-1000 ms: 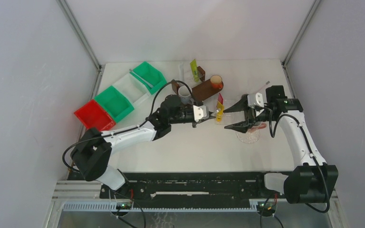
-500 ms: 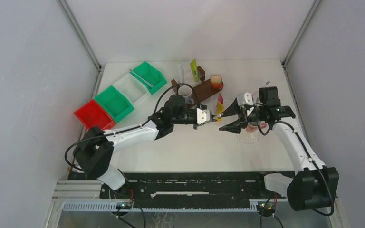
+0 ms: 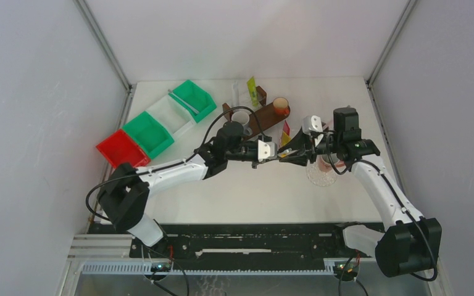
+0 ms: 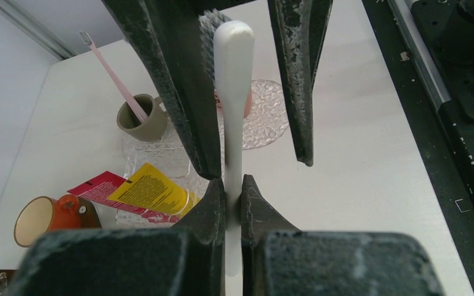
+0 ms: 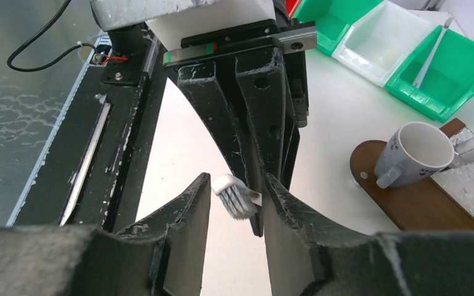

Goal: Prepare toiletry sets of a toothbrush and toothpaste on the tray
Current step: Place the toothbrush in the cup.

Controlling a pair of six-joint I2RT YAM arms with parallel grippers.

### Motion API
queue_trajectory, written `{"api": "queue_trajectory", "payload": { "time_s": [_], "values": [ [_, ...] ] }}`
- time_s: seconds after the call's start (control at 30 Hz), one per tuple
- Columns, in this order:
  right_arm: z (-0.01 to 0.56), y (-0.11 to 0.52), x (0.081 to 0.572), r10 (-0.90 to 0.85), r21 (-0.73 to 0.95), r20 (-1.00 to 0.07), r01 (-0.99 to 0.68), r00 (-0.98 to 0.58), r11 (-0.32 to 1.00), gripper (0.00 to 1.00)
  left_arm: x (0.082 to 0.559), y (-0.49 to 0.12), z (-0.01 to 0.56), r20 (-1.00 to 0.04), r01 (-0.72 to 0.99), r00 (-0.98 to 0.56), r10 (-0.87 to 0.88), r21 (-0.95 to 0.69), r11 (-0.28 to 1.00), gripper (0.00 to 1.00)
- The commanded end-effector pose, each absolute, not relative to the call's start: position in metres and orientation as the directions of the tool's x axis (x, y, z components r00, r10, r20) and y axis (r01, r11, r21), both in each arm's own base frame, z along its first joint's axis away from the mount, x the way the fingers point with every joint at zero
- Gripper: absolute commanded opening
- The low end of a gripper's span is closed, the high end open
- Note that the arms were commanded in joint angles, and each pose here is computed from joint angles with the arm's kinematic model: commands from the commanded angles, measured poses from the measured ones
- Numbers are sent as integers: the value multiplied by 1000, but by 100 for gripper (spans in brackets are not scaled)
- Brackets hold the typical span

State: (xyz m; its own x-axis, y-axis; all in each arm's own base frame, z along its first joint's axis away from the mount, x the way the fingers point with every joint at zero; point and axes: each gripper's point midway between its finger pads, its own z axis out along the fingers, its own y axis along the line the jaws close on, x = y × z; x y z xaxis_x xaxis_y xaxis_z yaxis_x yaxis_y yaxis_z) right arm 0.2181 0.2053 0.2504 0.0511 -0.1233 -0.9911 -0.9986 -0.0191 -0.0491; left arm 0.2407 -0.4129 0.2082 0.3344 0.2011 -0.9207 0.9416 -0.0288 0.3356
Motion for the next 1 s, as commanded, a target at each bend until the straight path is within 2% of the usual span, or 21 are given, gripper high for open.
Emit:
{"api": "queue_trajectory", "payload": {
  "time_s": [0.0,0.23,0.4,0.47,0.53,0.6,0.67,0.8,0.97],
  "values": [
    [263,208,221,-115,-74,-990,-997,75,-9,42,242,-424,240,-909,920,393,141,390,-47,0],
    [260,212,220,-125,-74,-989,-997,76,-16,28,241,-425,241,-912,923,385,143,381,-50,0],
    [261,212,220,-127,-77,-989,-997,78,-16,5,242,-424,243,-912,924,383,145,381,-42,4],
    [262,211,220,-127,-78,-989,-997,79,-13,0,243,-423,244,-912,924,382,147,382,-32,15],
    [263,210,220,-127,-74,-989,-997,75,-11,0,245,-422,246,-913,924,379,151,381,-18,28],
    [265,209,221,-124,-65,-990,-998,65,-5,0,246,-420,248,-912,923,380,154,384,-4,46],
    [267,208,223,-120,-59,-991,-998,58,3,0,248,-418,251,-910,919,386,154,393,22,59],
    [270,205,227,-113,-35,-993,-999,32,24,0,249,-410,259,-900,902,416,129,427,69,73],
    [275,201,232,-103,11,-995,-998,-17,57,0,256,-391,278,-897,879,435,82,443,178,80]
  ]
}}
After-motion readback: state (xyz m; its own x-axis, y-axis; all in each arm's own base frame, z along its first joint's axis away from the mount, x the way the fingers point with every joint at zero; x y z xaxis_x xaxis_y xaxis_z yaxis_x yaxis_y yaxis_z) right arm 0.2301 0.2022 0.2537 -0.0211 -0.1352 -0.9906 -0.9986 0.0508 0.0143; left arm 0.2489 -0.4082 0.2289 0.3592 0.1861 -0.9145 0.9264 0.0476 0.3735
